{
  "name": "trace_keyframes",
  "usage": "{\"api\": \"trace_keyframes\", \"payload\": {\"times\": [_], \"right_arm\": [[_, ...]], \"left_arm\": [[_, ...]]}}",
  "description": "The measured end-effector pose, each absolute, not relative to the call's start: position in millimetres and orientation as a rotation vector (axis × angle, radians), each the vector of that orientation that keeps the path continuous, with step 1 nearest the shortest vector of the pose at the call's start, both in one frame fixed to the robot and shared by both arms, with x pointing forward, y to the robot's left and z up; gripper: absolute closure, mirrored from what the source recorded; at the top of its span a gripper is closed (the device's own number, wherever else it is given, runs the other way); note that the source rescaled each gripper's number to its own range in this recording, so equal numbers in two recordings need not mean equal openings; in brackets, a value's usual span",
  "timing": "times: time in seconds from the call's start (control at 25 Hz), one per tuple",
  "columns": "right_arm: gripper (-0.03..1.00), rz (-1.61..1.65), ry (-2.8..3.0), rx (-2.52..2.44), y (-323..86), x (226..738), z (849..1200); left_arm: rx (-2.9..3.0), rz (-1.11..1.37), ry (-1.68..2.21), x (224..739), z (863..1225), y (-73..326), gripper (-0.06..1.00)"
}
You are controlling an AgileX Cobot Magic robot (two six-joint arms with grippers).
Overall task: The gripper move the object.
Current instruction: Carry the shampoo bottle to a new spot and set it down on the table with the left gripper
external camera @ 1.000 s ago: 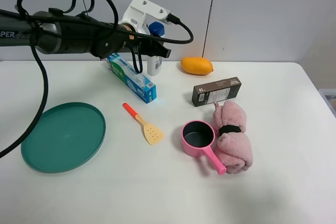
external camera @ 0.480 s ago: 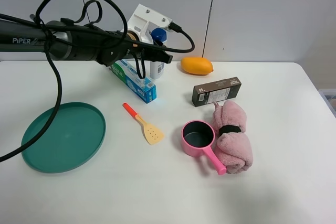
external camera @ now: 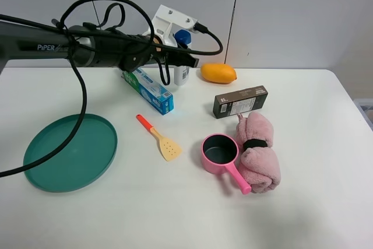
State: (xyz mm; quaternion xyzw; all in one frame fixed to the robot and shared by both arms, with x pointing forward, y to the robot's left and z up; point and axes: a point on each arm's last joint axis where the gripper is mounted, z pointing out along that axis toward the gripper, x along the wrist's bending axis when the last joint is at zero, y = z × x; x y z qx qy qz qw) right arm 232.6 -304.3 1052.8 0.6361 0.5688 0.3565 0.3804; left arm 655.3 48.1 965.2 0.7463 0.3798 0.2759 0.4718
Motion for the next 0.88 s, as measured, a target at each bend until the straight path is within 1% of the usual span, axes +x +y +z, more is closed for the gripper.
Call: {"api": "trace_keyframes", "payload": {"times": [0.88], "right_arm": [[-0.03, 0.91, 1.452, 1.624, -304.3, 232.6, 1052.8]], "left_arm": [[1.819, 0.593, 1.035, 666.0, 926.0, 41.5, 0.94]]}}
